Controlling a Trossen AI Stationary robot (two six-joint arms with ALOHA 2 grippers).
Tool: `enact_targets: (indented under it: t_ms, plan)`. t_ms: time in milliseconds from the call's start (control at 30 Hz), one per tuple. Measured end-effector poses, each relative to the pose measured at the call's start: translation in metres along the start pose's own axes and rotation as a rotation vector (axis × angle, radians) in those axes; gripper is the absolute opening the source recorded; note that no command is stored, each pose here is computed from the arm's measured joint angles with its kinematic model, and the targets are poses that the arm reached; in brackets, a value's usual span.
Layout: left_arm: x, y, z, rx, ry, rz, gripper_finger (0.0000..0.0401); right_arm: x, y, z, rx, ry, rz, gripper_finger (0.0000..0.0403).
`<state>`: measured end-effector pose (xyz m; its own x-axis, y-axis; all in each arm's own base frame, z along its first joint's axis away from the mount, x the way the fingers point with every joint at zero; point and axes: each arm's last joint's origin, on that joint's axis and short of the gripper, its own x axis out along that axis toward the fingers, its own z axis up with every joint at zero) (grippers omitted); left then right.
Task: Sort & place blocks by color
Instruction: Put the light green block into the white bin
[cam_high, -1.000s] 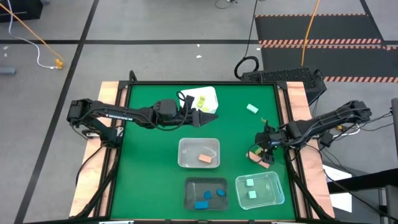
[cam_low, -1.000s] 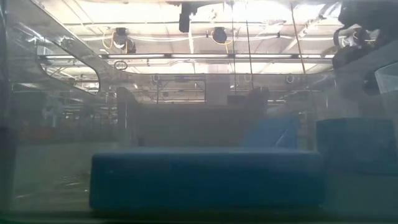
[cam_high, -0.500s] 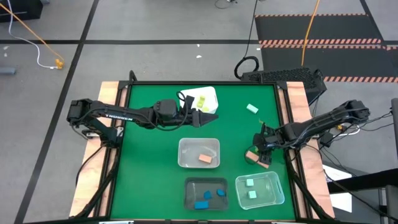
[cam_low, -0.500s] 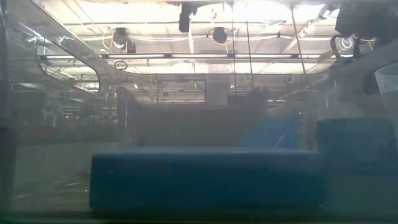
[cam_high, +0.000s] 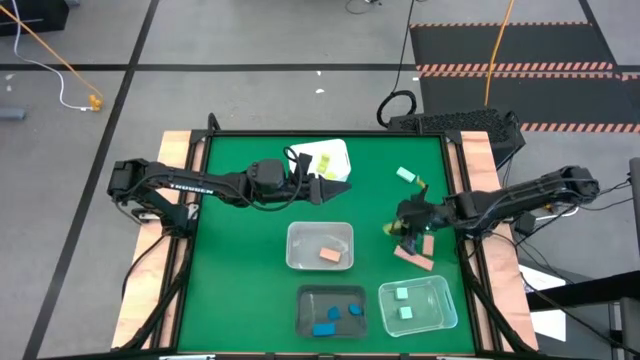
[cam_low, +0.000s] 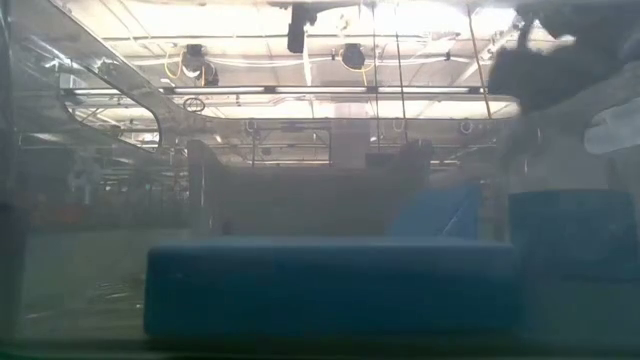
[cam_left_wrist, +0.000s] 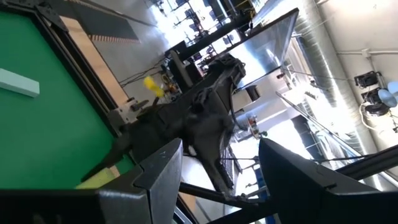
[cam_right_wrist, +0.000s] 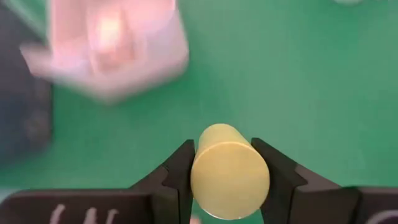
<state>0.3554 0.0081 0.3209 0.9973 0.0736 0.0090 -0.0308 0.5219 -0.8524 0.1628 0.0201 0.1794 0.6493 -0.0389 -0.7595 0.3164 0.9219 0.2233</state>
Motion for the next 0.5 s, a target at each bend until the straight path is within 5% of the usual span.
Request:
enact_targets:
  t_ms: [300,500]
  plan:
    - [0.000,0.000,0.000,0.011,-0.002,0.001,0.0214,-0.011,-0.007,0.048,0.048,-0.443,0.088,0.0108]
    - [0.000,-0.001,-0.002,0.047,0.006,-0.004,0.0214,-0.033,-0.003,0.078,-0.048,-0.815,0.148,0.0108]
